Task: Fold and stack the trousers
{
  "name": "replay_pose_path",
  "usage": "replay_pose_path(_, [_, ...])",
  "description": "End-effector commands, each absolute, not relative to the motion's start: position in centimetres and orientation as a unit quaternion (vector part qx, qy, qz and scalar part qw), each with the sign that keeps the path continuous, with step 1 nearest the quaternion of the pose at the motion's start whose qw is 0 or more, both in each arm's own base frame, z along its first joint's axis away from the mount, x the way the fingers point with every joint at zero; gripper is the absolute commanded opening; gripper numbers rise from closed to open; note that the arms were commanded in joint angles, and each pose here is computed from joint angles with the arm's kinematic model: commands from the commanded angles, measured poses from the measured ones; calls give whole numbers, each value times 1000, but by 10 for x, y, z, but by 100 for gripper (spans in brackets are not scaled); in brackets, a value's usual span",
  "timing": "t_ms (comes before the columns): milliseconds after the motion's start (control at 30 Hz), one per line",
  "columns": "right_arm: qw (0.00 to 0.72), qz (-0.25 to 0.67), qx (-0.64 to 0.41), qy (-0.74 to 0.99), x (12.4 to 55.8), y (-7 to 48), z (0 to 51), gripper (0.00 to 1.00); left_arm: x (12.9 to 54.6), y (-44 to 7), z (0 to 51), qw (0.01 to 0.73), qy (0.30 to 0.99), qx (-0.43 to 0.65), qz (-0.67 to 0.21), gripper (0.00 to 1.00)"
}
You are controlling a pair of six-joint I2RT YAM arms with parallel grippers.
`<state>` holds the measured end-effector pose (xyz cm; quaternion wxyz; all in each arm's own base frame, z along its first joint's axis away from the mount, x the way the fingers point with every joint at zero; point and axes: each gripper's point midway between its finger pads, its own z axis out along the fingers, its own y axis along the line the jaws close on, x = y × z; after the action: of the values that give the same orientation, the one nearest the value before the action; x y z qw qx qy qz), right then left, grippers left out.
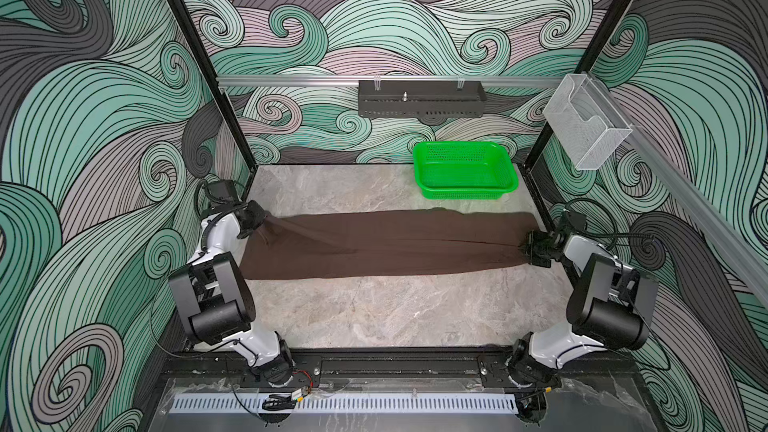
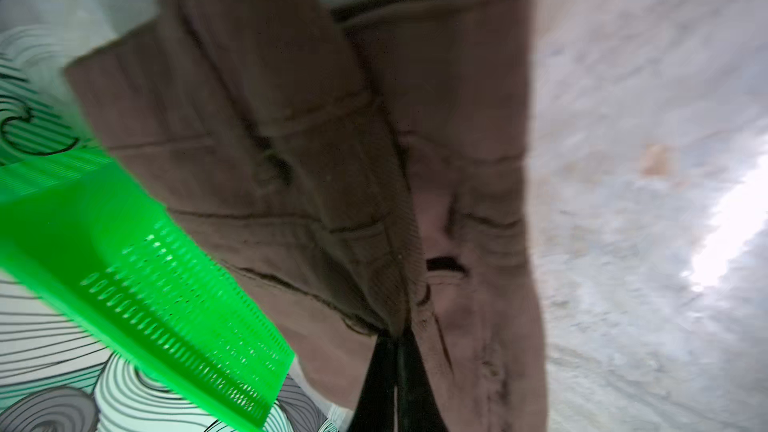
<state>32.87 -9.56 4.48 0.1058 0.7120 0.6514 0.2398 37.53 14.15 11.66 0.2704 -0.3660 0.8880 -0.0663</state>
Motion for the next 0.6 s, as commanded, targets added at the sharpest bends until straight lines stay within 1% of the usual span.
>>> replay_pose_path(0, [109, 220, 711, 659, 318, -105, 33, 0, 360, 162, 123, 266, 880, -394, -14, 0])
replay_pose_path(100, [102, 213, 718, 655, 308, -109, 26, 0, 351, 163, 121, 260, 881, -396, -1, 0])
replay_pose_path(200, [105, 223, 717, 652, 313, -110, 31, 0, 357, 163, 137, 287, 875, -389, -8, 0])
replay_pose_path(267, [113, 229, 716, 650, 319, -113, 41, 0, 374, 163, 160, 323, 873, -365, -23, 0])
replay_pose_path(400, [132, 243, 712, 646, 333, -118, 68, 0, 422, 167, 223, 402, 858, -315, -52, 0])
replay_pose_path(433, [136, 246, 711, 645, 334, -119, 72, 0, 430, 166, 232, 407, 860, -303, -58, 0])
replay_pose_path(500, [143, 246, 707, 648, 333, -118, 79, 0, 438, 163, 241, 391, 873, -285, -61, 0])
replay_pose_path(567, [142, 238, 707, 651, 325, -116, 75, 0, 430, 161, 226, 364, 887, -280, -49, 0])
